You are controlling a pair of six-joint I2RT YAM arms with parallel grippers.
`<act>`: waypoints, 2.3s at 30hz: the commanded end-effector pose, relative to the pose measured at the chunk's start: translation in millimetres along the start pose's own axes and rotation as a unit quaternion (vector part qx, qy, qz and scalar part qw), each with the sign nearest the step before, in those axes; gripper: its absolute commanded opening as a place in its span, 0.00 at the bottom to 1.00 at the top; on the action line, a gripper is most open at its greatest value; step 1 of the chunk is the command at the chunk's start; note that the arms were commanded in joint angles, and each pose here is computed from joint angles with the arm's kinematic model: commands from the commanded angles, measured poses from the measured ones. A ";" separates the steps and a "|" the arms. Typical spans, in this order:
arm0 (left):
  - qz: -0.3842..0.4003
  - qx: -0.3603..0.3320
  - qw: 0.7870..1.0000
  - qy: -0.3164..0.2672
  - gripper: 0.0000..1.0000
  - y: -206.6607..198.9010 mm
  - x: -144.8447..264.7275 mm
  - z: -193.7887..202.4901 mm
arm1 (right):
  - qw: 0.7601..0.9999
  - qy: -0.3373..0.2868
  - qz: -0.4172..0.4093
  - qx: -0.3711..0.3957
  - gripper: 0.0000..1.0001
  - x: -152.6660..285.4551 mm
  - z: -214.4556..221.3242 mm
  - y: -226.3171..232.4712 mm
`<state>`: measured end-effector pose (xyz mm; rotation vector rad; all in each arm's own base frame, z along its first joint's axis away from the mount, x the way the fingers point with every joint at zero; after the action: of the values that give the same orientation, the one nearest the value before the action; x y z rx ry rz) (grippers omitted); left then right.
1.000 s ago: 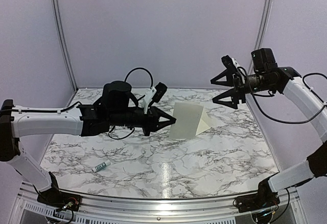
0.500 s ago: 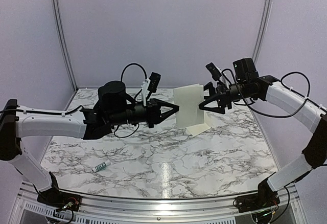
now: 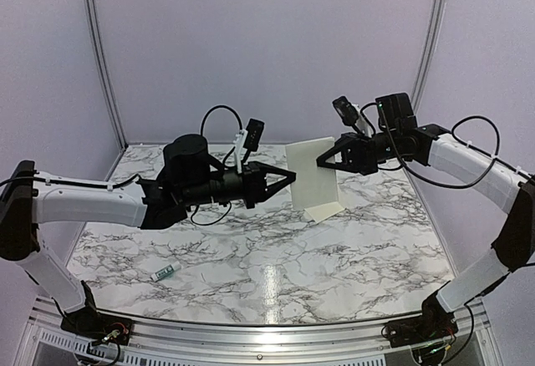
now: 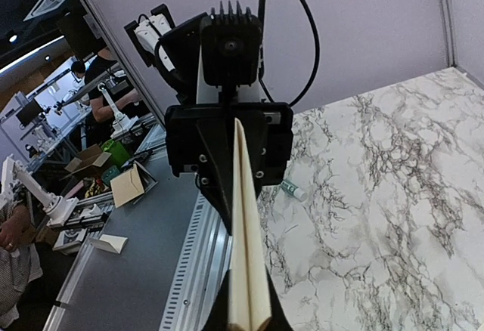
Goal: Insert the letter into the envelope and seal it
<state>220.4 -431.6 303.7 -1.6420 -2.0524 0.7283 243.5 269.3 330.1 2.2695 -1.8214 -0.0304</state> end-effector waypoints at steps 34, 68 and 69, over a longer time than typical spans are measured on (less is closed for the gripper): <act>-0.134 0.045 0.985 -0.098 0.00 53.2 55.2 -11.9 | 0.889 0.251 0.379 -0.057 0.62 106.9 110.5 -163.7; -0.209 -0.003 0.973 -0.100 0.00 50.9 114.2 -8.4 | 0.869 0.312 0.354 -0.147 0.15 116.9 232.1 -269.0; -0.209 -0.003 0.973 -0.102 0.00 50.1 115.4 -9.2 | 0.875 0.308 0.345 -0.144 0.11 114.1 230.6 -267.1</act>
<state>240.7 -318.4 273.3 -1.1190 -2.4087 0.7655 489.0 164.4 56.5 1.0168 -1.9417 0.4825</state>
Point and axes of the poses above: each gripper's point midway between its finger pads, its own x axis back along the fingers, its own y axis along the line the jaws close on, z = x × y, the point moved 2 cm from there along x, back along the fingers, and after that the axes turned 13 degrees about x, right-handed, at the moved point
